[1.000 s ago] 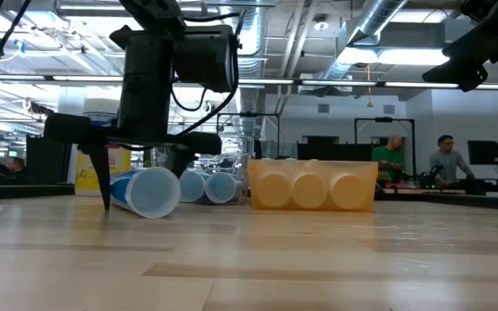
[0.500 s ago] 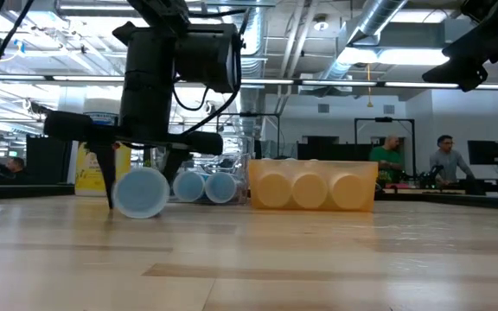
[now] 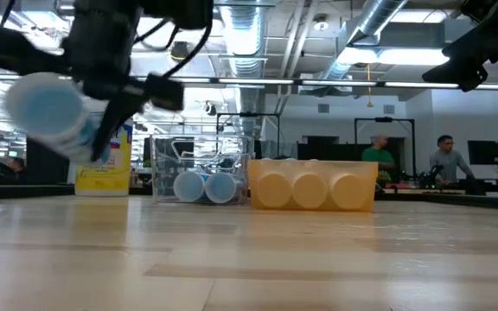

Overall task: Pick & place silicon tubes, Sealant and Lysol wipes
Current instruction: Put the blue sealant into the transparent bin

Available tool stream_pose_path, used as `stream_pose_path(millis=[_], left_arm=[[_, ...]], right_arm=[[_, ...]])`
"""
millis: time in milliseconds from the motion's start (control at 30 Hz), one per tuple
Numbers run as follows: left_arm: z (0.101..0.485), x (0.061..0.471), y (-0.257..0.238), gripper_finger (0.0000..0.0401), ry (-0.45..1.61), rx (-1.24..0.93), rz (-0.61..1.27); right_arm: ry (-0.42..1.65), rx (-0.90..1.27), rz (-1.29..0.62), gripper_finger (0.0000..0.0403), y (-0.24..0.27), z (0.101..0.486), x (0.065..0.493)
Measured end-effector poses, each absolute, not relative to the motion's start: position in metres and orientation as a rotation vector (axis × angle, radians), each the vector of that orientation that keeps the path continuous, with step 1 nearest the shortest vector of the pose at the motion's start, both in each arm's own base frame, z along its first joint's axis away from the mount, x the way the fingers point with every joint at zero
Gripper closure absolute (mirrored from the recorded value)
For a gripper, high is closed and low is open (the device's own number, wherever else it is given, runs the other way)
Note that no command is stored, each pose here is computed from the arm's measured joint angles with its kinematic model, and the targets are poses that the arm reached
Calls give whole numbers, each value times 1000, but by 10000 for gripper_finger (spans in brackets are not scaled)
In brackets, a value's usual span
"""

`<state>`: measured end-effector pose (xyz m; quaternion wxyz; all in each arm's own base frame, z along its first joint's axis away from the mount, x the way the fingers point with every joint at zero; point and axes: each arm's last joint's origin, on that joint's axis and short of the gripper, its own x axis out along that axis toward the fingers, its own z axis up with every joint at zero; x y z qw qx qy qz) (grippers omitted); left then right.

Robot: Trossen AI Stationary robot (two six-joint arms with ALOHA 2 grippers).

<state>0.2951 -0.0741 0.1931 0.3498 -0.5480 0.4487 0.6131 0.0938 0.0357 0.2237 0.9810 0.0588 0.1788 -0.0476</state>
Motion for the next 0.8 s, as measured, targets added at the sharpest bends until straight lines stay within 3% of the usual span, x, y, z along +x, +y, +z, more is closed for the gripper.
stream_pose_path(millis=[433, 633, 800], left_arm=[[304, 293, -63, 199, 1017, -1297, 1501], [342, 305, -25, 199, 849, -1231, 1372], [346, 313, 21, 199, 817, -1149, 1309]], right_arm=[[354, 122, -95, 127, 36, 224, 94], [354, 122, -95, 127, 36, 224, 94], [353, 142, -98, 127, 36, 224, 94]])
